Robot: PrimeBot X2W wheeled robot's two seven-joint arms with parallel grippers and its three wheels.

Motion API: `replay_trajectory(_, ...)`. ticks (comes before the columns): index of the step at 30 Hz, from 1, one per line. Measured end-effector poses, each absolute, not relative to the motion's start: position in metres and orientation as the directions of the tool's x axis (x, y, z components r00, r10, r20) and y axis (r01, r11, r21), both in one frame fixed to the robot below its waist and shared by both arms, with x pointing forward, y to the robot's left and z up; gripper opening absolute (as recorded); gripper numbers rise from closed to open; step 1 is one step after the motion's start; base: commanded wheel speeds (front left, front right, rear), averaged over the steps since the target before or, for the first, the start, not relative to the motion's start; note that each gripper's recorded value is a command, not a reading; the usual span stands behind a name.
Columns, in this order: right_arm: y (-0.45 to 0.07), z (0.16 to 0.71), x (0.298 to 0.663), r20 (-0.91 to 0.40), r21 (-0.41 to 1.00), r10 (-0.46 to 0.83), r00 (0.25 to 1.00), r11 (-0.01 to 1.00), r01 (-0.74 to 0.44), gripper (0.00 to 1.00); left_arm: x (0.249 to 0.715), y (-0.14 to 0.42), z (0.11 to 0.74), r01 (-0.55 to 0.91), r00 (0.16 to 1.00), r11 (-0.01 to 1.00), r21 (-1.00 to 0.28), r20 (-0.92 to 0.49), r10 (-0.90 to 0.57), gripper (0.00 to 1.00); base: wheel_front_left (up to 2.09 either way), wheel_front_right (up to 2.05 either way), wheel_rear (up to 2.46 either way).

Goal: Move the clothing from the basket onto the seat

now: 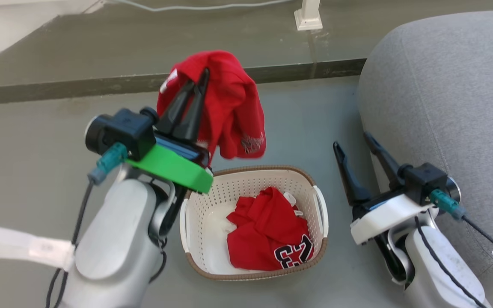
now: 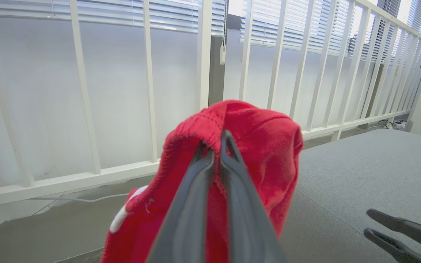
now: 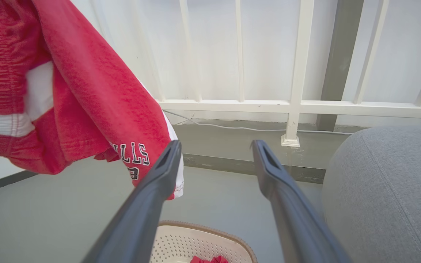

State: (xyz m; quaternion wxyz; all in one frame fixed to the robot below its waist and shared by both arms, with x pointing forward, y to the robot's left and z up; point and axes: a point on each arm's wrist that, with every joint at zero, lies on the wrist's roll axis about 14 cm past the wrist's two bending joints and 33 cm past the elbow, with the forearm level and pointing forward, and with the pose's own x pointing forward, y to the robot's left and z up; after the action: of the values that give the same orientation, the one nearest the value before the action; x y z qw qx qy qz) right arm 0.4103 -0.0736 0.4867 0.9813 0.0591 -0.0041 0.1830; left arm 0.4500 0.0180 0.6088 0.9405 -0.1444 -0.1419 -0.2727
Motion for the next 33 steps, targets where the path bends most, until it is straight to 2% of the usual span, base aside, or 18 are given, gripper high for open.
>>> replay_trajectory(17,-0.074,0.491,0.387,0.036,0.133,0.355,0.934,0.925,-0.356,1.00,0.395,0.000,0.612,0.618,0.766,0.754,-0.224,0.384,-0.515,0.00,0.00,0.00,0.00)
replay_trajectory(33,-0.071,0.500,0.379,0.059,0.132,0.361,0.931,0.921,-0.366,1.00,0.374,0.007,0.616,0.611,0.768,0.760,-0.223,0.398,-0.501,0.00,0.00,0.00,0.00)
